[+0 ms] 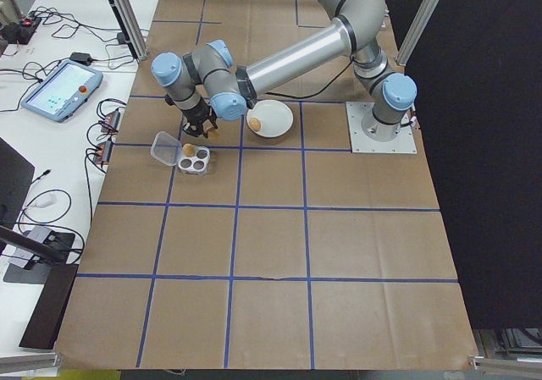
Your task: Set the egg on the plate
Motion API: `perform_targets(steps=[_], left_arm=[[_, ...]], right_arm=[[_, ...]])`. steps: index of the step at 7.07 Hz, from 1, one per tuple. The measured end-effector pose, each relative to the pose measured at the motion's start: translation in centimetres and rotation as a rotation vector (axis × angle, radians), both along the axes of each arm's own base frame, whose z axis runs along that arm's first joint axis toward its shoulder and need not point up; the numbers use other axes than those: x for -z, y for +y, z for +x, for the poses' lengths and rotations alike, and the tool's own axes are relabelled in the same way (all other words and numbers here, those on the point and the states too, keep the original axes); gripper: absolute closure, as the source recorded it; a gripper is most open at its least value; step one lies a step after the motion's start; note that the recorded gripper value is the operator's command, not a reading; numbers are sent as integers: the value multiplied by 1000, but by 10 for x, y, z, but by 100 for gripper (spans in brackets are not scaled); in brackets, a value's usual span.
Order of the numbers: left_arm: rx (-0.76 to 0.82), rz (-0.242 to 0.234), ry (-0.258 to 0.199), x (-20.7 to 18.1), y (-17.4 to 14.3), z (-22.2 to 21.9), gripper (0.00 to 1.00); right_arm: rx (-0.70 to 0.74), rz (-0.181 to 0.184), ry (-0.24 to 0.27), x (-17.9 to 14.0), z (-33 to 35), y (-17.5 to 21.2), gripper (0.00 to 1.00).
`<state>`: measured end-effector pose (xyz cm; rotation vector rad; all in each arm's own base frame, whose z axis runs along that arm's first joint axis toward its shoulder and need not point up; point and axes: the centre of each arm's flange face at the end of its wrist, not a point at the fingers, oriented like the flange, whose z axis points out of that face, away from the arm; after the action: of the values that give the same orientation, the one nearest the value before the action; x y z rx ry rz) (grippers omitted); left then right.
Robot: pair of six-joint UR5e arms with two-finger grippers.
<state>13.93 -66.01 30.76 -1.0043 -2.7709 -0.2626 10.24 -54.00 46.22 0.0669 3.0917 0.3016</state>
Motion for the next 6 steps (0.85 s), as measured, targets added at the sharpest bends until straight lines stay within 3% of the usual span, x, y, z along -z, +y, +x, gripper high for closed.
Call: perform_targets(steps=[3,5,6], left_arm=[[-196,123,37,27,86,-55,99],[-271,163,43,57,126,-92,94],[-296,185,41,72,139,-101,44]], right_arm=[[0,0,1,0,0,0,0],[0,0,1,0,0,0,0],[0,0,1,0,0,0,0]])
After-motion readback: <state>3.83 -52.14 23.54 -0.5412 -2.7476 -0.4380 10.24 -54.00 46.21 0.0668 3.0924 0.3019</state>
